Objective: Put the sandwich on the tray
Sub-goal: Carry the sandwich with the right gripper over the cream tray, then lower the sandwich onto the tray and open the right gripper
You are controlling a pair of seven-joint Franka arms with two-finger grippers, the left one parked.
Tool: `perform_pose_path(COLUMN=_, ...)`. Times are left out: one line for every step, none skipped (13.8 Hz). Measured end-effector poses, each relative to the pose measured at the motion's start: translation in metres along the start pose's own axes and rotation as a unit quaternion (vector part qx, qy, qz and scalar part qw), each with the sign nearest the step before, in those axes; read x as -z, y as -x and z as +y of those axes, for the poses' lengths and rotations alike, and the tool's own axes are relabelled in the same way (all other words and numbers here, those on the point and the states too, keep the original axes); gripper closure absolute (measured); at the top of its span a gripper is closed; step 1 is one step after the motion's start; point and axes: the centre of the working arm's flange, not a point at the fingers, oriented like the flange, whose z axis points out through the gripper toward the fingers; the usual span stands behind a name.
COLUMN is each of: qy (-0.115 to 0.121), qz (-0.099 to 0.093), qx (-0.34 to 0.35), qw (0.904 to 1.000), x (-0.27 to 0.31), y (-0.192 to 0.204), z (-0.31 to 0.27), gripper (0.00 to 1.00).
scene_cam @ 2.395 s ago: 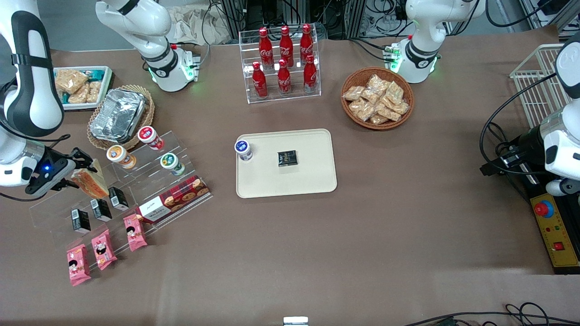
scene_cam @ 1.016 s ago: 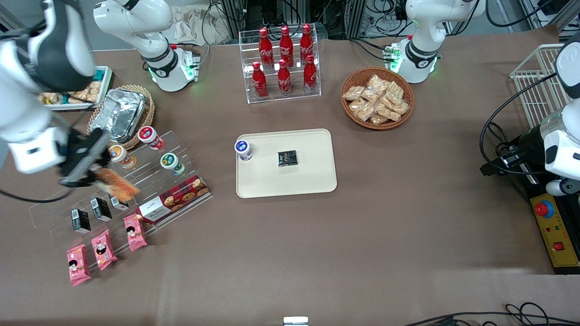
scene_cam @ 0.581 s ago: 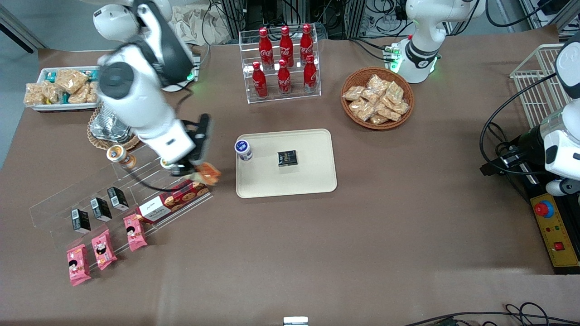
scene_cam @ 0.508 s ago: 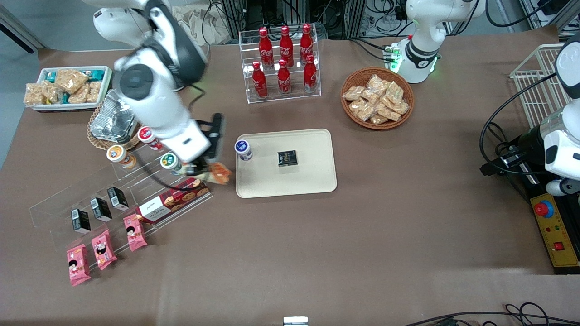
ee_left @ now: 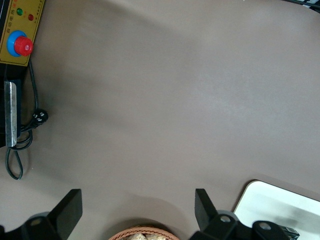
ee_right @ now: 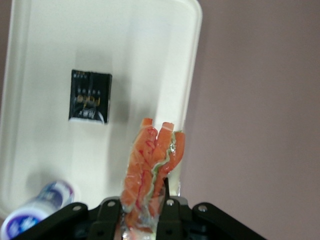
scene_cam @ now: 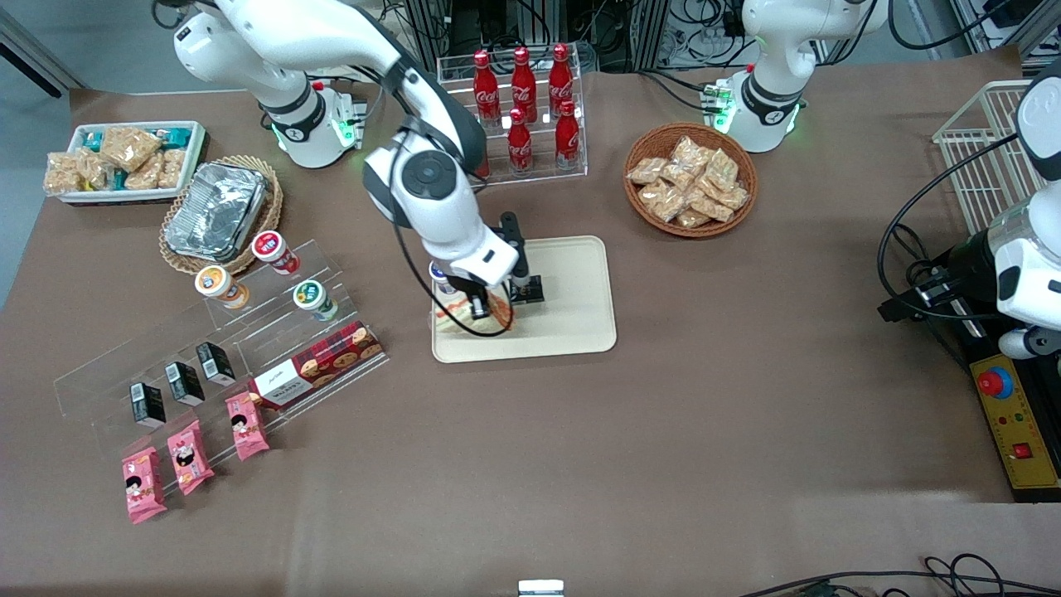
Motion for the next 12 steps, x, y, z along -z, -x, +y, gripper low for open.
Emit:
perform_pose_path(qy=-0.001, qz=0.001, qx=0.014, qw=0.9999, x=-0.018, y=-0.008, z=-0.005, gripper=0.79)
perform_pose_path(qy=-0.001, qz=0.002, qx=0.029, qw=0.9996, x=-0.032, y=-0.014, z=-0.008, gripper=0.79)
perform_pose_path(qy=0.001, qz=0.004, qx=0.047, qw=0.9989, x=-0.043, y=-0.018, z=-0.010, gripper=0.79)
perform_pose_path(qy=0.003, qz=0.005, qx=0.072, qw=0.9974, x=-0.052, y=-0.019, z=-0.011, gripper=0.79)
perform_pose_path(qy=0.006, qz=0.007, qx=0.096, qw=0.9953, x=-0.060, y=-0.019, z=-0.010, gripper=0.79)
perform_pose_path(qy=0.012, qz=0.009, qx=0.115, qw=0.9933, x=-0.067, y=-0.018, z=-0.009, gripper=0.79)
perform_pose_path(qy=0.019, qz=0.011, qx=0.127, qw=0.9916, x=-0.073, y=-0.018, z=-0.008, gripper=0.79)
perform_pose_path(qy=0.027, qz=0.013, qx=0.137, qw=0.9901, x=-0.078, y=-0.019, z=-0.007, gripper=0.79)
perform_pose_path(qy=0.032, qz=0.013, qx=0.143, qw=0.9892, x=-0.083, y=-0.020, z=-0.007, gripper=0.79)
perform_pose_path(qy=0.033, qz=0.014, qx=0.145, qw=0.9889, x=-0.087, y=-0.020, z=-0.007, gripper=0.79)
perform_pose_path(qy=0.035, qz=0.015, qx=0.144, qw=0.9888, x=-0.088, y=-0.021, z=-0.006, gripper=0.81)
perform_pose_path(qy=0.035, qz=0.015, qx=0.142, qw=0.9892, x=-0.088, y=-0.021, z=-0.006, gripper=0.81)
